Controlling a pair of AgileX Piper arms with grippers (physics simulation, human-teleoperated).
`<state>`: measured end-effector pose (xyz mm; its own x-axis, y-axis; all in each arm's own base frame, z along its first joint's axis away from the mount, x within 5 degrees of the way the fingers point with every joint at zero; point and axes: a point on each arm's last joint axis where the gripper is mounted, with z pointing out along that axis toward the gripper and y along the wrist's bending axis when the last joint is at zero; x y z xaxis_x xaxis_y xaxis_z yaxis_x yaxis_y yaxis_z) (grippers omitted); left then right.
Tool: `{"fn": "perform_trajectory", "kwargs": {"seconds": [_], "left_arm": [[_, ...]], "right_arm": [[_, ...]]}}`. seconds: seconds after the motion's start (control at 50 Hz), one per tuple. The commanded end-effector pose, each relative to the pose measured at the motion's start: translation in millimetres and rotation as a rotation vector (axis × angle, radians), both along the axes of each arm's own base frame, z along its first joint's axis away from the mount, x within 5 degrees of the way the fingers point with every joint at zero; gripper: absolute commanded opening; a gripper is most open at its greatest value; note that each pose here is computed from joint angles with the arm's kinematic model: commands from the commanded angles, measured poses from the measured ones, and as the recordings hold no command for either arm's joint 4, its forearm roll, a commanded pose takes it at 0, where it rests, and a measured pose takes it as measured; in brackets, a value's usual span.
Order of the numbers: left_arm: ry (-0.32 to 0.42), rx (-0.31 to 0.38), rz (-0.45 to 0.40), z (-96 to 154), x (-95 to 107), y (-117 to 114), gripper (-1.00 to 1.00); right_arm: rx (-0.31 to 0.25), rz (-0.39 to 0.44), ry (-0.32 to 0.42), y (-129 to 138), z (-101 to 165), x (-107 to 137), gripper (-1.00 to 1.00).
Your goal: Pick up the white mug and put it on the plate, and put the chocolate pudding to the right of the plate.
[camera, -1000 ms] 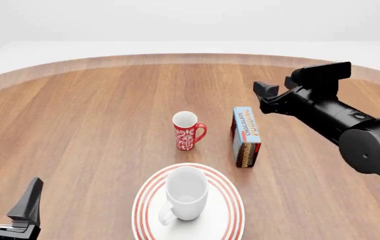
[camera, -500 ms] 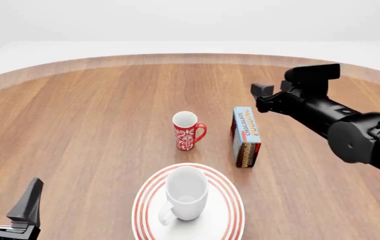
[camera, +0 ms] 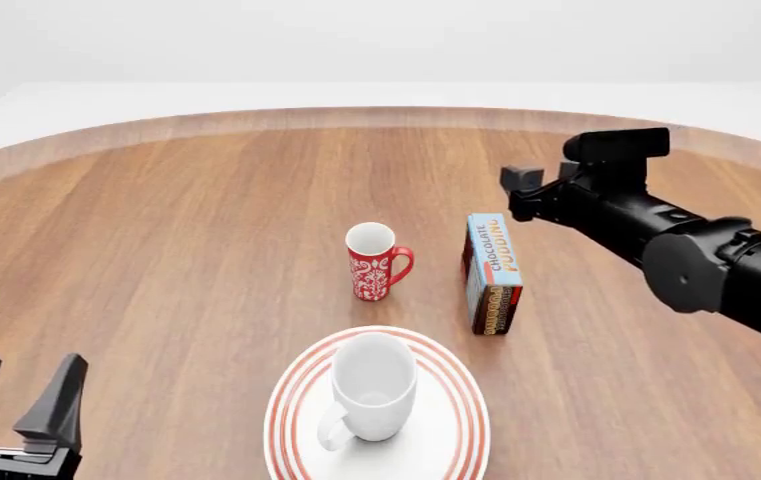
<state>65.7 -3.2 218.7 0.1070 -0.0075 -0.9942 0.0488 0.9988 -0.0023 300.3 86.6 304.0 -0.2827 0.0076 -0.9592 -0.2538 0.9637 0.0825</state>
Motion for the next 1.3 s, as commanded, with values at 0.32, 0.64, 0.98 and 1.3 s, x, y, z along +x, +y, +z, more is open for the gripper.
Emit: {"fn": "perform_trajectory", "kwargs": {"seconds": [0.32,0.64,0.98,1.3], "left_arm": [[0.0,-0.009,0.001,0,-1,0,1.0],[0.001,-0.014,0.002,-1,-1,0,1.0],[0.0,-0.015,-0.001,-1,-2,0,1.0],[0.001,-0.02,0.0,0,-1,0,1.0]], "right_arm": [[0.004,-0.015,0.025,-1,-11,11,1.0],[0.002,-0.019,0.048,0,-21,18,1.0],[-0.003,-0.022,0.067,1,-31,23,1.0],[-0.004,-0.022,0.084,3,-37,30,1.0]]}}
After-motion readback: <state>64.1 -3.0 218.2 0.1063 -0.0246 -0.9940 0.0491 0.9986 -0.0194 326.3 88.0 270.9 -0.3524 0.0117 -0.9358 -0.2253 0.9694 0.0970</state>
